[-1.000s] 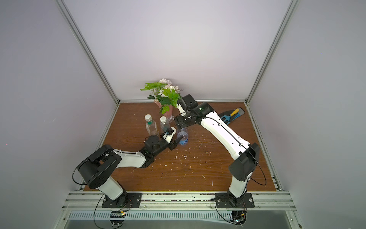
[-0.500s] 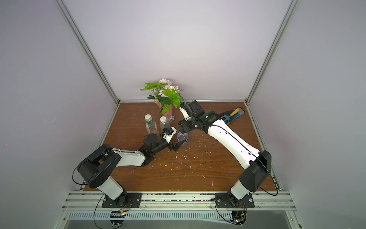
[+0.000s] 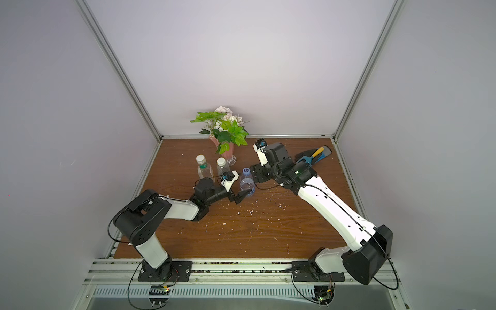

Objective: Screw on the bottle caps
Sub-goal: Pick up the plastic bottle at the center of the board.

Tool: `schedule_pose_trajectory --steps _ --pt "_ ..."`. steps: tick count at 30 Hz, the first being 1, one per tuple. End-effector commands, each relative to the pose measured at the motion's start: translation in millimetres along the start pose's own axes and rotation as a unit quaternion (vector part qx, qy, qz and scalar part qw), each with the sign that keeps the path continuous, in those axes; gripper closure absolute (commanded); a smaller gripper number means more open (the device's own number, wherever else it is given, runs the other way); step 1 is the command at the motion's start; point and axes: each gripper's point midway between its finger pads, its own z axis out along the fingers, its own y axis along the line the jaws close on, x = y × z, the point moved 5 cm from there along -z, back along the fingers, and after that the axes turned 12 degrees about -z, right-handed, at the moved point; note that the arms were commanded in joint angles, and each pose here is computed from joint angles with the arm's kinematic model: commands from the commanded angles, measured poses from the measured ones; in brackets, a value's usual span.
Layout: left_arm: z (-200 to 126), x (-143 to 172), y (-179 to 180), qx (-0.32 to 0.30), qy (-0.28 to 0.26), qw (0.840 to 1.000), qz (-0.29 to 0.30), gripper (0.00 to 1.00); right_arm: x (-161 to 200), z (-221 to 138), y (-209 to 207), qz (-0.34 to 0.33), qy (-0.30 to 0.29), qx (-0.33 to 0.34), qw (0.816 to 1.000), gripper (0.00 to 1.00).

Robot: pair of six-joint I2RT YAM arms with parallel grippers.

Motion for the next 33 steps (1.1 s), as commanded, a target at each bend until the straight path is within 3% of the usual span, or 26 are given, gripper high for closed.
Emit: schedule_pose_trajectory --steps 1,20,33 --pt "4.9 -14.0 1.6 0.016 -0.031 0.999 0.011 0.0 -9.2 -6.8 -4.9 0.001 -0.031 0.012 0.999 0.23" --pt "8.4 -1.5 13.5 0.053 -0.081 0.995 -0.005 0.02 4.7 -2.9 -5.4 0.004 -0.018 0.008 1.0 0.22" --pt "20.4 -0.7 16.2 0.072 -0.075 0.994 -0.019 0.07 8.7 -0.8 -4.5 0.008 -0.021 0.004 1.0 0.22"
